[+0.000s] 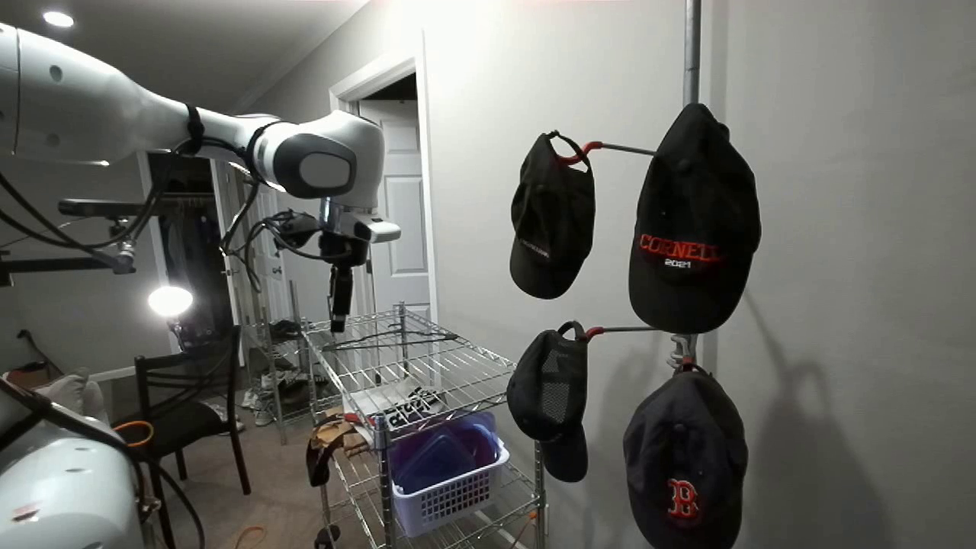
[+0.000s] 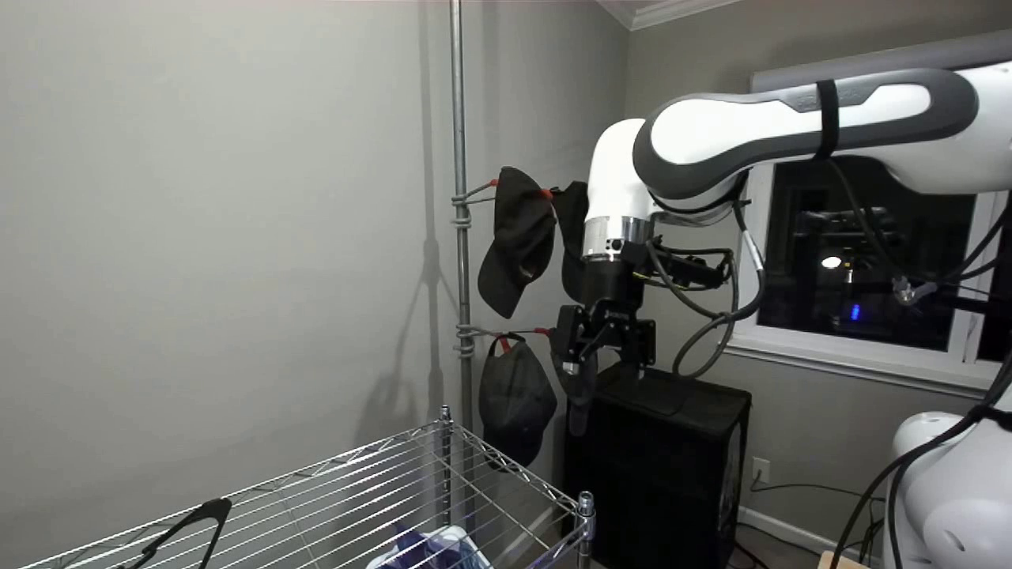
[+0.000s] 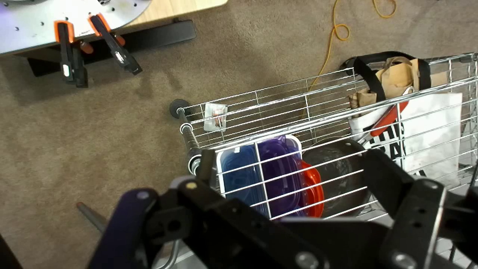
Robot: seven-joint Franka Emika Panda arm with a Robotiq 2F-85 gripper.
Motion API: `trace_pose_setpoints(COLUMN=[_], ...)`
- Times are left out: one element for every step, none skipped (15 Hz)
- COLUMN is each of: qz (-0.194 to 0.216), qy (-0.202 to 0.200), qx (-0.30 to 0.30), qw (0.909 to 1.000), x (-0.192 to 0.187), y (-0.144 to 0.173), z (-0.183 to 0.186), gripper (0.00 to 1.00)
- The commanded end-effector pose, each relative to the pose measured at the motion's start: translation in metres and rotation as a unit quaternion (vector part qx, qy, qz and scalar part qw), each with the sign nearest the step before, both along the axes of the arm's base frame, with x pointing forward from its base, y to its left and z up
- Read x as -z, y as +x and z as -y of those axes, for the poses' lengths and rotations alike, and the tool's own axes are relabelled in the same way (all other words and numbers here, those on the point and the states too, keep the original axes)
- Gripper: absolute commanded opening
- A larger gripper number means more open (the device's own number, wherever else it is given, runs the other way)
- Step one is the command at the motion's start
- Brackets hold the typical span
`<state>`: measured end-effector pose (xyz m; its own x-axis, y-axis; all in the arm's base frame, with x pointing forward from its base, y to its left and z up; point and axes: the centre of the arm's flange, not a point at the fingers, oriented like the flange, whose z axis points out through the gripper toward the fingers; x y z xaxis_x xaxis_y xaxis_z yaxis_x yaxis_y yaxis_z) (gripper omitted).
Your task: Pick up the black cap from the top left hanger and put it on the top shelf of the silver rack, pick up the black cap from the top right hanger and put it on top of the black cap on the first shelf of the silver rack, pick up the gray cap from the bottom left hanger and put it on the stacked black cap on the top shelf of the silver rack, pick up the gray cap from the bottom right hanger and put it on the stacked gray cap on the top shelf of the silver rack
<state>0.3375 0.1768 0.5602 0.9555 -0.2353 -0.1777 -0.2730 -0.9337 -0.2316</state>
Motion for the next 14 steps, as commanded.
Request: trace_pose_setpoints(qz=[0.000,0.000,0.000,0.000,0.000,0.000,0.000,0.000,0.009,0.025,0.051,0.082,0.107,0.133], qy=[0.000,0.000,0.000,0.000,0.000,0.000,0.000,0.000,0.000,0.000,-0.001,-0.006,-0.005,-0.003], qx=[0.000,0.000,0.000,0.000,0.000,0.000,0.000,0.000,0.012,0.034,0.055,0.077,0.095,0.116], qw=[1.0000,1.0000,1.0000,1.0000,1.0000,1.0000,1.0000,1.0000,0.9999,0.9991,0.9972,0.9936,0.9896,0.9843], x=[0.000,0.000,0.000,0.000,0.000,0.000,0.000,0.000,0.002,0.001,-0.002,-0.006,-0.010,-0.014], y=[0.000,0.000,0.000,0.000,0.000,0.000,0.000,0.000,0.009,0.022,0.034,0.048,0.060,0.069], z=[0.000,0.000,0.000,0.000,0.000,0.000,0.000,0.000,0.007,0.019,0.029,0.041,0.051,0.062], gripper=[1.00,1.00,1.00,1.00,1.00,1.00,1.00,1.00,1.00,1.00,1.00,1.00,1.00,1.00])
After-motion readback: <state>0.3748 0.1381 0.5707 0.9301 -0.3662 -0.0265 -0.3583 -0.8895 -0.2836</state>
